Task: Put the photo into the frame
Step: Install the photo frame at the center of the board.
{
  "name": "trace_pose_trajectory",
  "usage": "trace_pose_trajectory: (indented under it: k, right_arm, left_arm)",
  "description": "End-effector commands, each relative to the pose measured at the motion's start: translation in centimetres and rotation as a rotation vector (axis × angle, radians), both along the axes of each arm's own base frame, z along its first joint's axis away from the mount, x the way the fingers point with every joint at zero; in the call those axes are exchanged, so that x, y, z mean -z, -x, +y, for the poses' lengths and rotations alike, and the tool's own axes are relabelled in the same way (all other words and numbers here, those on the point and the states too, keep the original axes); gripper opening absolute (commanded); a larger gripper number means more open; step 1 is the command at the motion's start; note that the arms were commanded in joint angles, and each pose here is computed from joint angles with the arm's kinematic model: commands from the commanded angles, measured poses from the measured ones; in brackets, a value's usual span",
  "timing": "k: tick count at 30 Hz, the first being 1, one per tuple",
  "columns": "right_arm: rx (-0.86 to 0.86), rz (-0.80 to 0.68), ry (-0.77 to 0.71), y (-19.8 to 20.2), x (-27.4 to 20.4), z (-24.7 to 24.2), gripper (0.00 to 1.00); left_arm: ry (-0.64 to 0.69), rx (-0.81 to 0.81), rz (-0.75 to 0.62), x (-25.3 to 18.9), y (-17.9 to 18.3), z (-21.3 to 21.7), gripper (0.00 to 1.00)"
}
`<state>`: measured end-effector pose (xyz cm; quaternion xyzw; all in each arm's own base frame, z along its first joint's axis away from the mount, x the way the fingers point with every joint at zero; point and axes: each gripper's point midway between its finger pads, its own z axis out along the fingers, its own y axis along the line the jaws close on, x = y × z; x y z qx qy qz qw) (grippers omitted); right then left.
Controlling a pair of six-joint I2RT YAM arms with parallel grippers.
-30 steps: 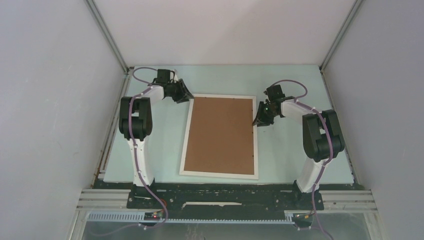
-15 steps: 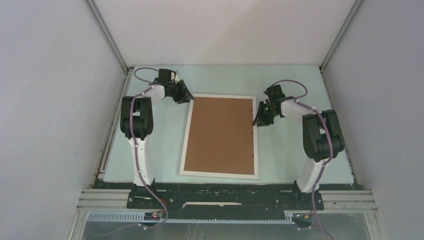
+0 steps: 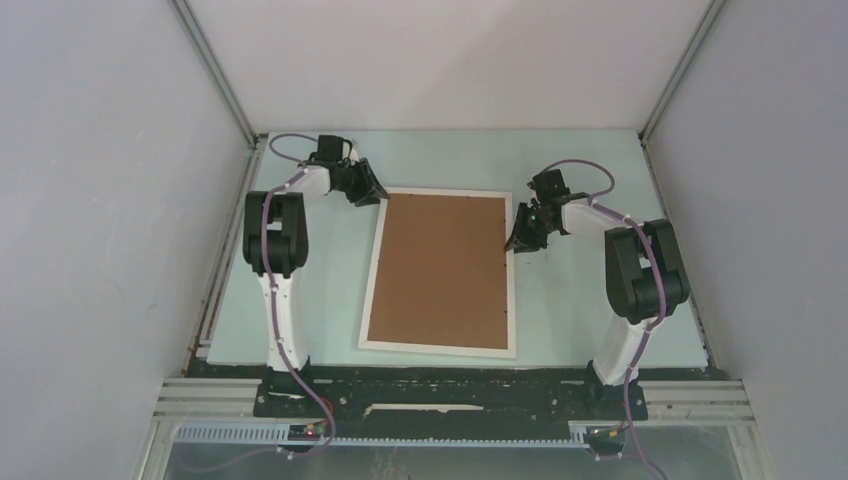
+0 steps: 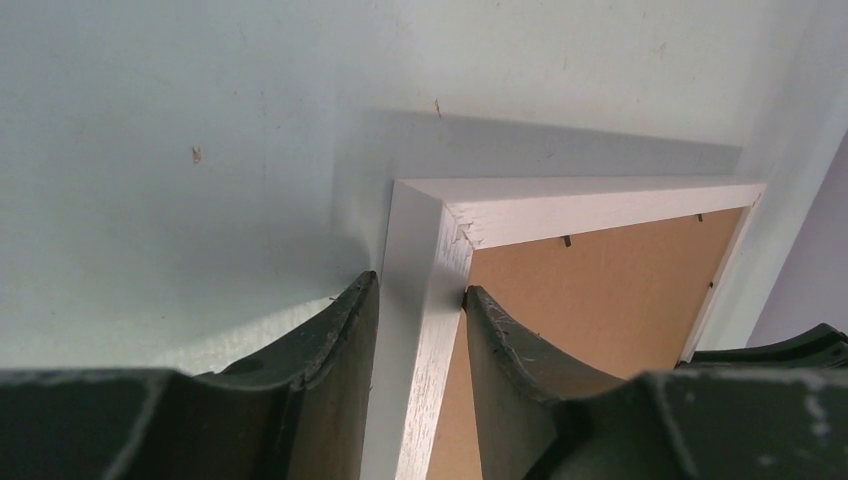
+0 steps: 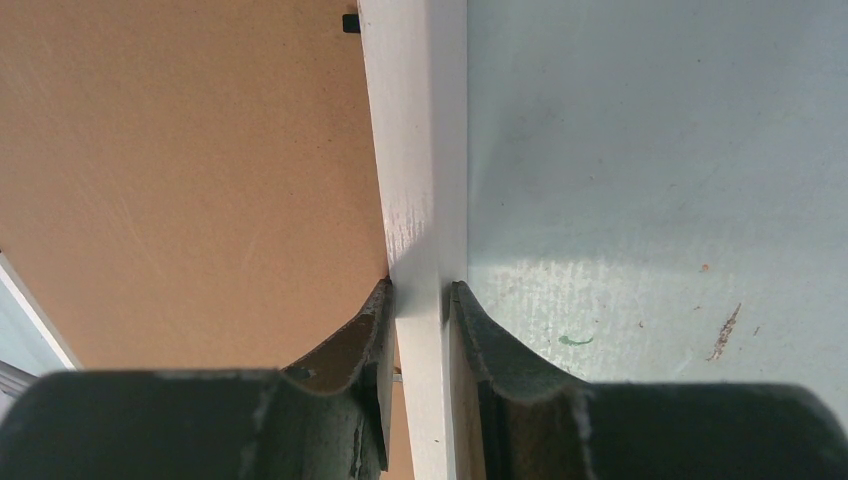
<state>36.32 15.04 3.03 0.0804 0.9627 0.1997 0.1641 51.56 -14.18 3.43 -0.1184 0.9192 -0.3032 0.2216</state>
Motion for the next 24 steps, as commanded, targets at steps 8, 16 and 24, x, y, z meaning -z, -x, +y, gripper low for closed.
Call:
trace_pose_trajectory:
  k: [8, 16, 24]
  right_arm:
    - [-0.042, -0.036, -0.023, -0.2, -0.4, 1.3, 0.26]
    - [-0.049, -0.035, -0.022, 0.0, -0.4, 1.5, 0.26]
    - [-0.051, -0.037, -0.021, 0.0, -0.4, 1.6, 0.26]
  left_arm:
    - [-0.193, 0.013, 0.103, 0.3, 0.0, 1.6, 0.38]
    - [-0.277, 0.033, 0.155, 1.2, 0.9, 1.7, 0.37]
    - [-0.33, 0.055, 0.181, 1.6, 1.0, 0.9, 0.37]
